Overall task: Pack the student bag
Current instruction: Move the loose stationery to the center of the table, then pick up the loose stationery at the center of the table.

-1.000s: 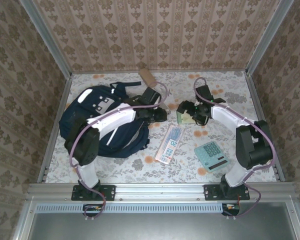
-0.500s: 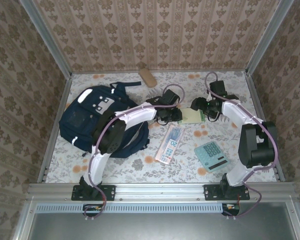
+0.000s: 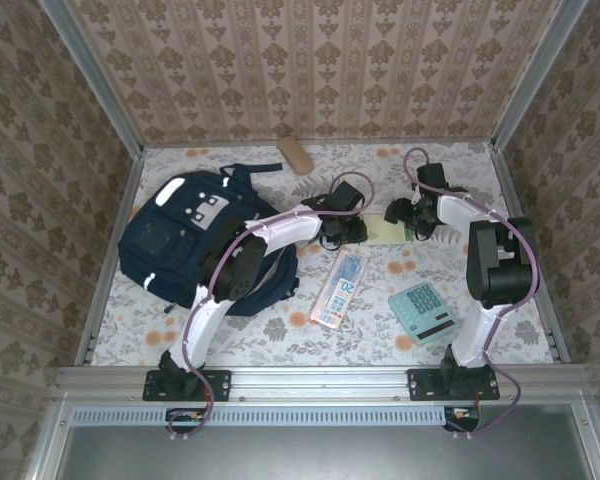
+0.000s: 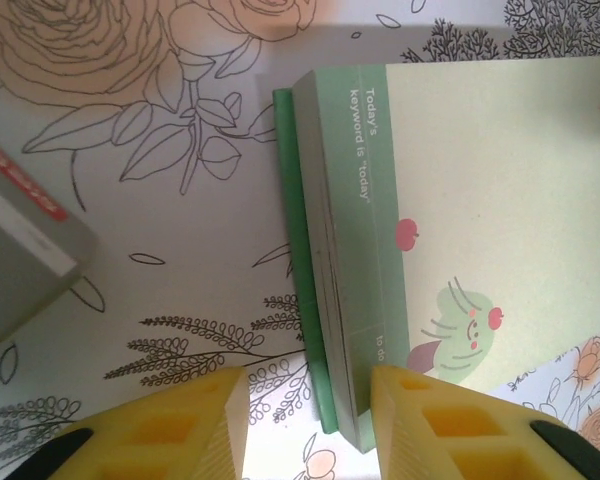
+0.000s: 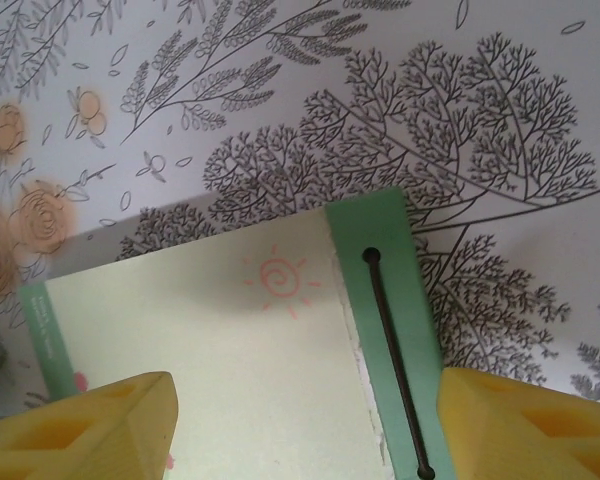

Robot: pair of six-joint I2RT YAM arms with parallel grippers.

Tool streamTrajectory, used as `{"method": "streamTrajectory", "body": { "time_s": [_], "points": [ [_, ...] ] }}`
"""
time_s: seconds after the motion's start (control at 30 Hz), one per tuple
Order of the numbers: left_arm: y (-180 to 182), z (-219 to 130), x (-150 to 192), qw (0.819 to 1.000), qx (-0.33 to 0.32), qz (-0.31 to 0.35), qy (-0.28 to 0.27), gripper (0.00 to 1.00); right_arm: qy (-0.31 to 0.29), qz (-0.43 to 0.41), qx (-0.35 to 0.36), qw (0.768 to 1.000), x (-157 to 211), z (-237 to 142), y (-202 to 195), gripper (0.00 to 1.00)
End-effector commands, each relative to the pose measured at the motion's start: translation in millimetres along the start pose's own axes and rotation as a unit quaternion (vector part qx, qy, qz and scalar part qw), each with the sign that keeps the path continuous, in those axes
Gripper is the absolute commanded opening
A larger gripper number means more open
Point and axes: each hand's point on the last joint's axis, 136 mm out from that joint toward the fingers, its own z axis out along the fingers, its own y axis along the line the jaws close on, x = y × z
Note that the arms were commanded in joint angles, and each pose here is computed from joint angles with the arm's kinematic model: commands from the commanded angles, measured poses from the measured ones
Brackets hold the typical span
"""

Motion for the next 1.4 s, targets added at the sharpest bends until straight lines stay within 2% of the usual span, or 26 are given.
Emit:
{"method": "streamTrajectory", "body": {
  "time_s": [0.0, 0.37, 0.7, 0.87, 0.93, 1.03, 1.1, 1.37],
  "points": [
    [-6.2, 1.0, -5.6, 1.000, 0.013, 0.009, -0.003, 0.37, -0.012, -0.014, 0.009, 1.000, -10.2, 0.1, -2.7, 0.70],
    [-33.6, -31.4, -20.3, 0.996, 0.068, 0.032, -0.037, 0.41, -0.024, -0.003, 0.017, 1.000, -14.9, -7.3, -15.9, 0.71],
    [-4.4, 7.9, -5.5, 0.999, 0.030, 0.008, 0.011, 0.42, 0.003, -0.006, 0.004, 1.000, -7.6, 11.5, -15.5, 0.70],
    [-1.0, 23.3, 1.2, 0.999, 0.026, 0.003, 0.033, 0.38, 0.018, -0.005, -0.012, 1.000, -7.2, 17.9, -10.3, 0.70],
    [2.8, 25.0, 3.2, 0.999, 0.018, 0.001, 0.038, 0.33, 0.026, -0.005, -0.022, 0.999, -4.6, 20.6, -6.7, 0.70],
    [4.9, 26.0, 5.6, 0.999, 0.015, -0.001, 0.043, 0.25, 0.039, -0.004, -0.051, 0.998, 3.1, 23.5, 2.6, 0.69],
    [3.7, 26.9, 7.1, 0.999, 0.020, -0.002, 0.047, 0.16, 0.044, -0.003, -0.089, 0.995, 7.1, 20.8, 14.7, 0.68],
    [13.0, 30.1, 9.5, 0.998, 0.015, -0.006, 0.062, 0.16, 0.039, -0.004, -0.222, 0.974, 17.6, -14.6, 56.8, 0.66]
  ]
}}
